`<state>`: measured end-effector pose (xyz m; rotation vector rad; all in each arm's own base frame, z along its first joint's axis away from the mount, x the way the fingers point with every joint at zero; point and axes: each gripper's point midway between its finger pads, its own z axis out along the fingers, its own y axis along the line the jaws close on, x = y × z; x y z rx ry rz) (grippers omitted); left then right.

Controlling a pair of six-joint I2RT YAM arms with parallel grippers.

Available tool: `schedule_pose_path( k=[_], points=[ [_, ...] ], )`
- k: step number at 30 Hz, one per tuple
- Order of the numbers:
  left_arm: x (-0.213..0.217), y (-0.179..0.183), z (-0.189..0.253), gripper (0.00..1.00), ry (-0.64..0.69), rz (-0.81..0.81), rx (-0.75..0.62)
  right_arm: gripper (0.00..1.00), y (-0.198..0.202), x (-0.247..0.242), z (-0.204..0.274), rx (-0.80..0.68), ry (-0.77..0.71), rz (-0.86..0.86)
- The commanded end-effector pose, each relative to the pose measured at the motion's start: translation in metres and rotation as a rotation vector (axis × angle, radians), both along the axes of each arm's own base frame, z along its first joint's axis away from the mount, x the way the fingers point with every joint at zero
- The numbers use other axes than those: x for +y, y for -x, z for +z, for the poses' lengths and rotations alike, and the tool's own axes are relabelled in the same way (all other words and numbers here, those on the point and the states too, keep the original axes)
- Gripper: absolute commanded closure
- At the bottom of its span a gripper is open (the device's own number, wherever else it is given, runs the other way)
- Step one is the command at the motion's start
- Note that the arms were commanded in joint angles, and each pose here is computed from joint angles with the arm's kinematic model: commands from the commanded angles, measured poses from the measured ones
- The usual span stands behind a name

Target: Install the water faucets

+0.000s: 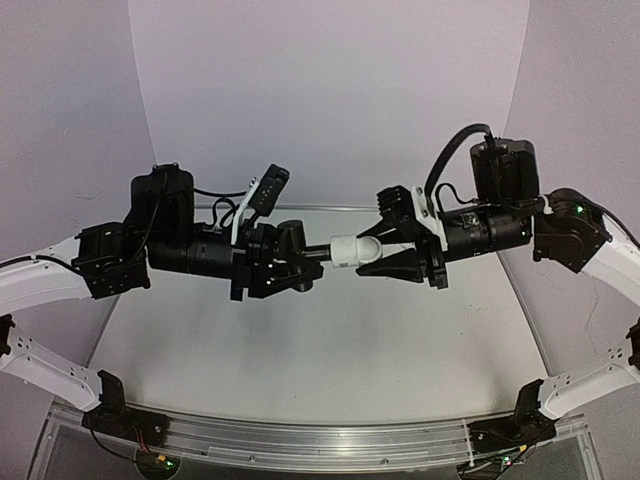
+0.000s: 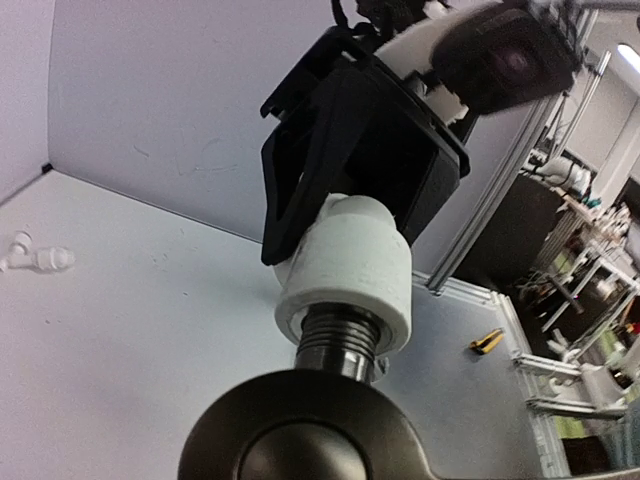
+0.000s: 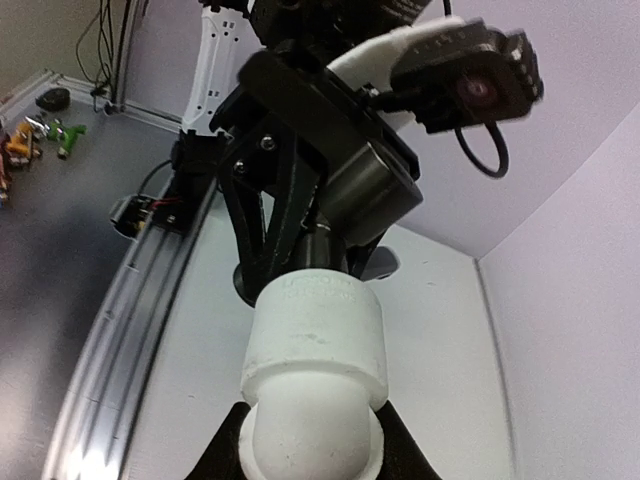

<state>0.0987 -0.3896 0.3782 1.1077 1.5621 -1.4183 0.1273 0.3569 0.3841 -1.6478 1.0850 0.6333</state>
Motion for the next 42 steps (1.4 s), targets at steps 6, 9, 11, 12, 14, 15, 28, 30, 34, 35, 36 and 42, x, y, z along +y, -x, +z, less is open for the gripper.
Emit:
schedule_pose_path(
  k=[6,9,11,12,14,15,28,30,34,35,36,42],
  points=[
    [0.004,-0.007,0.039,1.0,0.127,0.176,-0.485,0.99,0.024,0.024,0.036,0.557,-0.14,0.057],
    [0.013,-0.011,0.045,1.0,0.137,0.218,-0.527,0.96,0.017,0.024,0.033,0.671,-0.13,0.05],
    [0.017,-0.013,0.048,1.0,0.134,0.241,-0.518,0.8,0.013,0.024,0.037,0.731,-0.131,0.049],
    [0.018,-0.014,0.05,1.0,0.13,0.251,-0.492,0.55,0.011,0.024,0.041,0.726,-0.138,0.052],
    [0.02,-0.016,0.055,1.0,0.127,0.259,-0.412,0.28,0.007,0.022,0.056,0.634,-0.172,0.042],
    [0.019,-0.016,0.053,1.0,0.11,0.253,-0.378,0.19,0.003,0.019,0.062,0.572,-0.189,0.03],
    [0.021,-0.014,0.042,1.0,0.098,0.026,0.167,0.02,-0.002,-0.038,0.053,-0.543,-0.097,0.068],
    [0.018,-0.01,0.045,1.0,0.099,-0.029,0.228,0.02,-0.004,-0.04,0.04,-0.665,-0.045,0.084],
    [0.006,0.001,0.048,1.0,0.059,-0.151,0.338,0.05,-0.007,-0.041,0.019,-0.873,0.022,0.121],
    [0.004,0.003,0.048,1.0,0.051,-0.171,0.359,0.05,-0.008,-0.041,0.016,-0.913,0.032,0.129],
    [0.002,0.004,0.048,1.0,0.05,-0.187,0.372,0.05,-0.009,-0.04,0.011,-0.945,0.051,0.137],
    [-0.003,0.009,0.051,1.0,0.074,-0.255,0.401,0.09,-0.013,-0.034,-0.008,-1.057,0.094,0.163]
  ],
)
